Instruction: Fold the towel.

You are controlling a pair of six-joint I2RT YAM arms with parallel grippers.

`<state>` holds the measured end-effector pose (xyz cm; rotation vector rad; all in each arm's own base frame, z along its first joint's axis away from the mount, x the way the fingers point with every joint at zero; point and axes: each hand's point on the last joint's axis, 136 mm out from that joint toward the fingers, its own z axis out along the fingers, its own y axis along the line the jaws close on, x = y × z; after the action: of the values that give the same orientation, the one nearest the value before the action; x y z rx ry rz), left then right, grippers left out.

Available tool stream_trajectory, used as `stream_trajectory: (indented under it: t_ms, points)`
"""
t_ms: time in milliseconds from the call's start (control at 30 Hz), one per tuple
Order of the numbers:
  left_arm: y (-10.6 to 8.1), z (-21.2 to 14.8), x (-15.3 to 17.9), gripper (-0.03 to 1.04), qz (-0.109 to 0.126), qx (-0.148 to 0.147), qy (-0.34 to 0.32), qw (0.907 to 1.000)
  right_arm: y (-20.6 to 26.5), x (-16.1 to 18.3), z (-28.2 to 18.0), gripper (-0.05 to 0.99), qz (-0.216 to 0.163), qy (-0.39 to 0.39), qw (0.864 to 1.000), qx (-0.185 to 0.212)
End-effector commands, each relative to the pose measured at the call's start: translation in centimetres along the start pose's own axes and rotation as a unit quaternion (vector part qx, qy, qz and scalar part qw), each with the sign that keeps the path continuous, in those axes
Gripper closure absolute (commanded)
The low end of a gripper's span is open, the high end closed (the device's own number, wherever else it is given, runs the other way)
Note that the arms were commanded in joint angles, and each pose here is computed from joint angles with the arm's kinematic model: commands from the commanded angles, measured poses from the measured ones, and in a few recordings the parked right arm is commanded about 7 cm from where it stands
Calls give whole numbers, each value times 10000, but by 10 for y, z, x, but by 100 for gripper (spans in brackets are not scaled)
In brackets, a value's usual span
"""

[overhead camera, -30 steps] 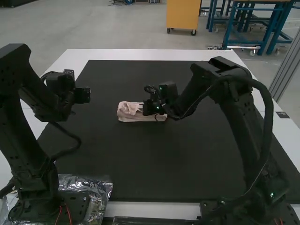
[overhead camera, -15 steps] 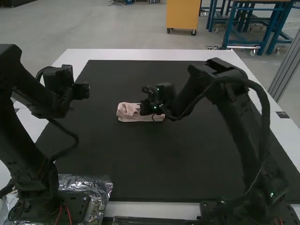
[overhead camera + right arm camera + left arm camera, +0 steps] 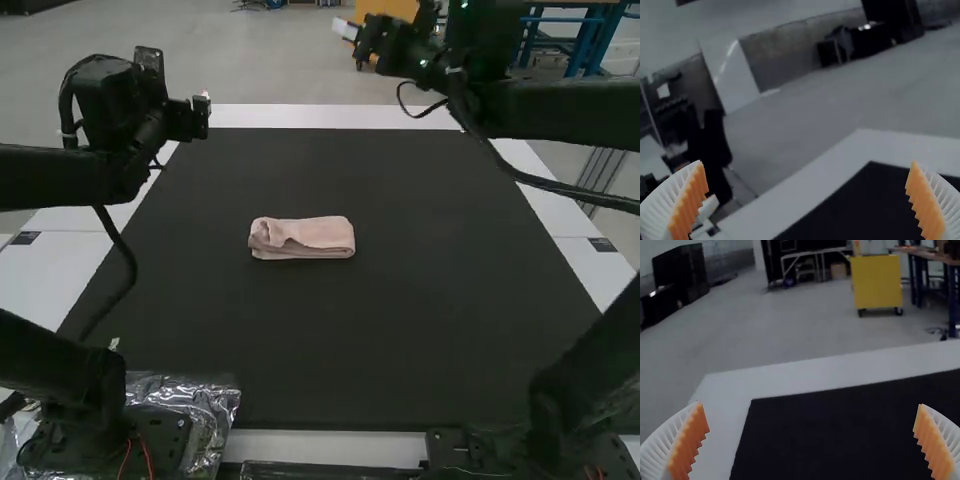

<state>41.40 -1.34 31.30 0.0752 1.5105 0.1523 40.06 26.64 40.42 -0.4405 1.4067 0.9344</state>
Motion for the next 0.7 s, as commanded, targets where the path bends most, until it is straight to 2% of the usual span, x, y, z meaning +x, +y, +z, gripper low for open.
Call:
stream_trajectory:
  t_ms: [0,167,233,333,467,667]
  points:
    - [1,-21,-51,4,123,-28,-565,9983,9,-45,-41,2,-213,-433,9986,225]
    - [3,-53,-73,4,202,47,-788,9967,35,-95,-114,2,-474,-1043,9920,529]
    - [1,-71,-85,4,170,158,-1016,9945,43,-112,-149,2,-612,-1334,9866,718]
    - [6,-91,-92,4,155,145,-1169,9929,55,-129,-201,2,-722,-1795,9768,919]
    - [9,-126,-103,4,120,229,-1446,9892,90,-136,-263,2,-977,-2296,9634,982]
    - [27,-195,-125,4,-8,13,-2301,9732,154,-124,-340,2,-1552,-2973,9364,1033]
